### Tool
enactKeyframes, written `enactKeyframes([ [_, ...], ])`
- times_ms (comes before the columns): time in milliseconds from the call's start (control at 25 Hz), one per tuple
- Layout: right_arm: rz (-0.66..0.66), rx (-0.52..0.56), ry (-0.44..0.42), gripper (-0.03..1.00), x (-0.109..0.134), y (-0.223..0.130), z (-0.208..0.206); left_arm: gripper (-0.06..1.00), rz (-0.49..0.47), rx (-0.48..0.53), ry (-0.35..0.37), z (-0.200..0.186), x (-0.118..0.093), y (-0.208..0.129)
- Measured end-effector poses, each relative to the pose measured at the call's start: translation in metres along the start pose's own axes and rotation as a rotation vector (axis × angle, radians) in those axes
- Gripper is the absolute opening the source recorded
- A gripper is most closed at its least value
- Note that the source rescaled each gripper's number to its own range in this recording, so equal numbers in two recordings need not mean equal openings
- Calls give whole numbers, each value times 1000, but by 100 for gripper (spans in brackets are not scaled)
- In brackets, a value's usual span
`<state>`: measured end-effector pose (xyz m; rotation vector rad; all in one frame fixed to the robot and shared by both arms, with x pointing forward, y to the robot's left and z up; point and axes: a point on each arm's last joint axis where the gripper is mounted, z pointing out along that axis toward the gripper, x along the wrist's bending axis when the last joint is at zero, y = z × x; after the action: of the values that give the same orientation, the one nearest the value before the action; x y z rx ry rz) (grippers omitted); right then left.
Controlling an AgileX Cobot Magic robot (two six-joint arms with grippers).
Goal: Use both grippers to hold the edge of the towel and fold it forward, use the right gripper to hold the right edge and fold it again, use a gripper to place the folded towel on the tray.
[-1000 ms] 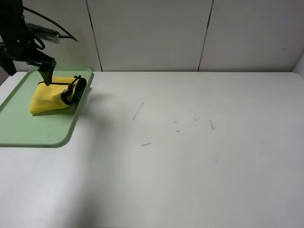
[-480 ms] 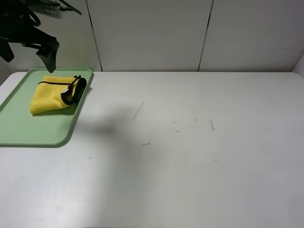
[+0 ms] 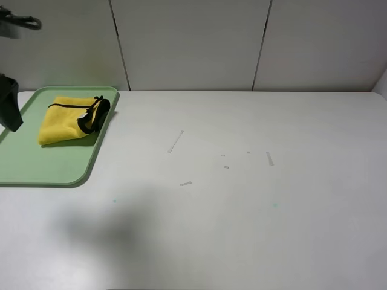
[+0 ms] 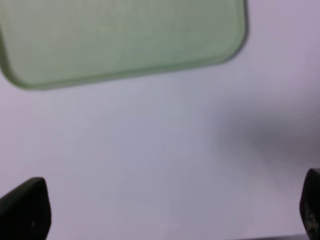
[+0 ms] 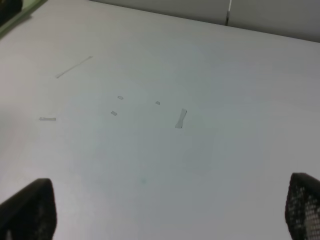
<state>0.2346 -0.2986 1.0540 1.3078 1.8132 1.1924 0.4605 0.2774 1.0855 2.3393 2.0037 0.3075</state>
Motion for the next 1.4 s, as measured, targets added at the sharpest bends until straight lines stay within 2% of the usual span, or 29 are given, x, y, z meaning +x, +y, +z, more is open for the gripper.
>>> enactKeyframes([
  [240,0,0,0,100,0,0,0,100,-24,-92,-42,-14,-3,-61],
  [600,0,0,0,100,0,0,0,100,-38,-202,-77,5,-9,-130],
  [840,0,0,0,100,0,0,0,100,-47,-274,-100,24,-13,-157],
  [1040,0,0,0,100,0,0,0,100,-42,-316,-119,26,-15,-170],
  [1400,0,0,0,100,0,0,0,100,-43,-570,-129,11,-15,-204],
])
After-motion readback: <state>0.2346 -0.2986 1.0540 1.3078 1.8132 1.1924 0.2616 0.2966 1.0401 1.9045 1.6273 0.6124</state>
